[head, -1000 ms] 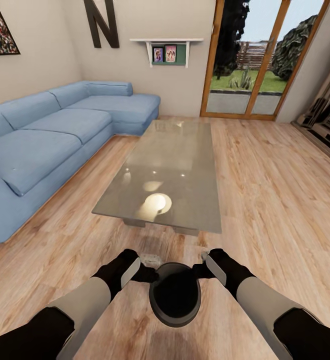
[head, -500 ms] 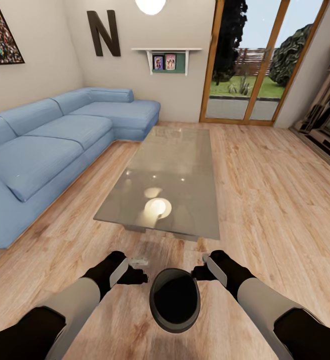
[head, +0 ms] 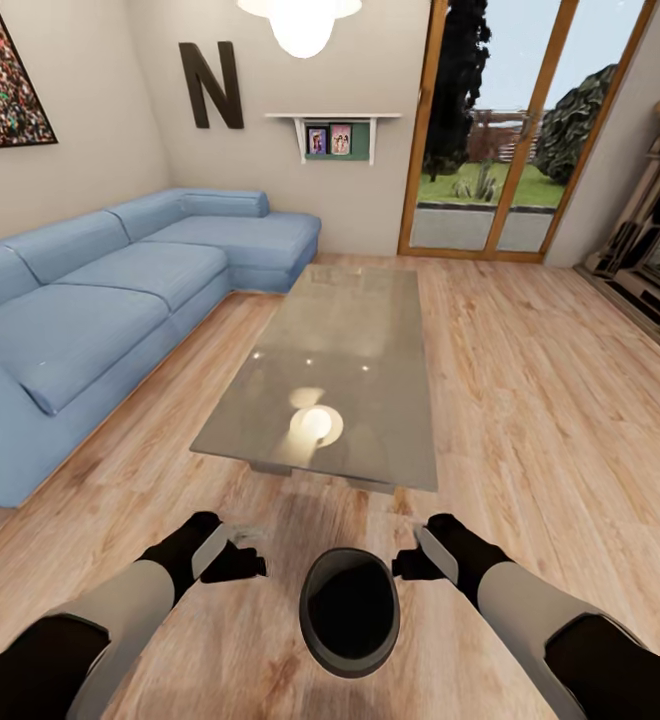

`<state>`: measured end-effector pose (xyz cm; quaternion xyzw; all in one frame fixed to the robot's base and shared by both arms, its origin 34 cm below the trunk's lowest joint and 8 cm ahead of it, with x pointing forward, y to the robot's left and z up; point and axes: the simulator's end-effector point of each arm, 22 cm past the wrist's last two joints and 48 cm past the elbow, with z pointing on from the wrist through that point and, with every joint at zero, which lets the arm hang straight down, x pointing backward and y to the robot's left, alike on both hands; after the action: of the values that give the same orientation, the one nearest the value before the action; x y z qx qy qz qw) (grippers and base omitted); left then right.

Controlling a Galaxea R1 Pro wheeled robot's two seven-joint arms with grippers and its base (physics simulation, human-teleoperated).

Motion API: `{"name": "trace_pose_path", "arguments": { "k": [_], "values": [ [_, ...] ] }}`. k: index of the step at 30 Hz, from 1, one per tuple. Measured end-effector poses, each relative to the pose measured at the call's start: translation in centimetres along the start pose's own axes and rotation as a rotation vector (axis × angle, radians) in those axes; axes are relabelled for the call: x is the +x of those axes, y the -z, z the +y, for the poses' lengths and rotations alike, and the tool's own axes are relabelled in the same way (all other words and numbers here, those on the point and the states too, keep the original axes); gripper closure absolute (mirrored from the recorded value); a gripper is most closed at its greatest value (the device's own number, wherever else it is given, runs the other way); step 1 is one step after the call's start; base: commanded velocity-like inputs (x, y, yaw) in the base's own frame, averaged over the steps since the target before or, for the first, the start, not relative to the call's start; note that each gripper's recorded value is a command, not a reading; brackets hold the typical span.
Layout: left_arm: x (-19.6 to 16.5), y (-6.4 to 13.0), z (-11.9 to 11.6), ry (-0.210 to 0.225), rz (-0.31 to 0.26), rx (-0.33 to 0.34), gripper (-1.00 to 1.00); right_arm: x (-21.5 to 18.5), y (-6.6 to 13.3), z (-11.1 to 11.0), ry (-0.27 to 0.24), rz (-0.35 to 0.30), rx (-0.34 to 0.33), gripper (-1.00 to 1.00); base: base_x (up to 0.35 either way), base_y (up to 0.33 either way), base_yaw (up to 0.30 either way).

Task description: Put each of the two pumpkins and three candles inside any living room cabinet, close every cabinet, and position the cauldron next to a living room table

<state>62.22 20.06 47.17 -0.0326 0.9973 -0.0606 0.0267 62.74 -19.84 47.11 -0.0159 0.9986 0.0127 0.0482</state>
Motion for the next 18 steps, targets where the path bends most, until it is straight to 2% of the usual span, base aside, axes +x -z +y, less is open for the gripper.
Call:
{"name": "trace_pose_path", "arguments": {
  "k": [10, 18],
  "values": [
    [-1.2, 2.7, 2.4, 0.029, -0.034, -0.024, -1.0, 0.7, 1.8, -1.4, -0.012, 0.022, 0.025, -1.0, 0.0, 0.0, 0.0],
    [-3.0, 5.1, 3.9, 0.09, -0.094, -0.019, -1.0, 1.9, 3.1, -3.6, -0.029, 0.051, 0.056, -1.0, 0.0, 0.0, 0.0]
  ]
}}
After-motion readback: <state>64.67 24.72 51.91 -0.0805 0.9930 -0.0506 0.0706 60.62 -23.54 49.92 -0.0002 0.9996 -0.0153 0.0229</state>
